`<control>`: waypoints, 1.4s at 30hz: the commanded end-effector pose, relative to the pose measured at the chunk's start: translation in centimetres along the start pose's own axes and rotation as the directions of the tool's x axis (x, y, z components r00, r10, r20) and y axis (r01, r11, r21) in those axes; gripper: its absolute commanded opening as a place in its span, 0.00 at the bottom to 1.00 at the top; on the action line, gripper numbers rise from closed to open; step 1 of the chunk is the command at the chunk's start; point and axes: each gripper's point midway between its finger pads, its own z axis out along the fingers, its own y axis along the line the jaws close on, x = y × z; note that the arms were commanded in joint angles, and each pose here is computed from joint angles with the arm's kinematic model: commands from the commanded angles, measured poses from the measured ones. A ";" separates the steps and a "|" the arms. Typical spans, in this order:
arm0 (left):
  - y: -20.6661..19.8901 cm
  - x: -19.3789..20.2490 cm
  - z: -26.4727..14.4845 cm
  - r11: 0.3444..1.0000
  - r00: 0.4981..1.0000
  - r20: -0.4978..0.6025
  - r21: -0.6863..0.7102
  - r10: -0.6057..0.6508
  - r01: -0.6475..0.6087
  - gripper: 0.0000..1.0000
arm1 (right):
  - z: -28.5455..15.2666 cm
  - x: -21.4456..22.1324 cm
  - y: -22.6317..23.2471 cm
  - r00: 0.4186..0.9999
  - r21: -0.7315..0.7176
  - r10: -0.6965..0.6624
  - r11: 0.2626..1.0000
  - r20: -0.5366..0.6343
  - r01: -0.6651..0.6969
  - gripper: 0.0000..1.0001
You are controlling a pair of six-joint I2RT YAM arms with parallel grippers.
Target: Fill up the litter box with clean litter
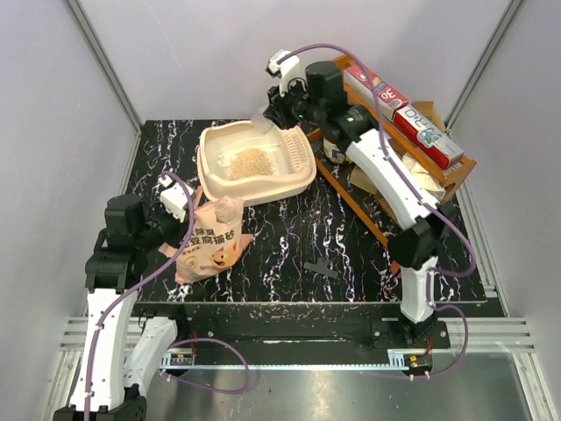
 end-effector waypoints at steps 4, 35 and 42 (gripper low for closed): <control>1.4 -5.0 -0.1 0.999 0.982 0.188 -0.037 0.016 -0.009 0.04 | -10.0 -4.8 12.5 0.997 -0.663 0.042 0.748 0.061 0.008 0.00; 0.9 -8.4 -1.4 1.000 0.966 0.259 0.008 -0.008 0.006 0.05 | -0.6 6.1 14.8 0.857 -0.227 0.298 0.880 -0.421 -0.417 0.00; 0.3 -9.2 -0.8 0.997 0.963 0.265 0.068 -0.050 0.033 0.05 | -1.5 9.3 12.7 0.822 -0.064 0.305 0.923 -0.481 -0.381 0.00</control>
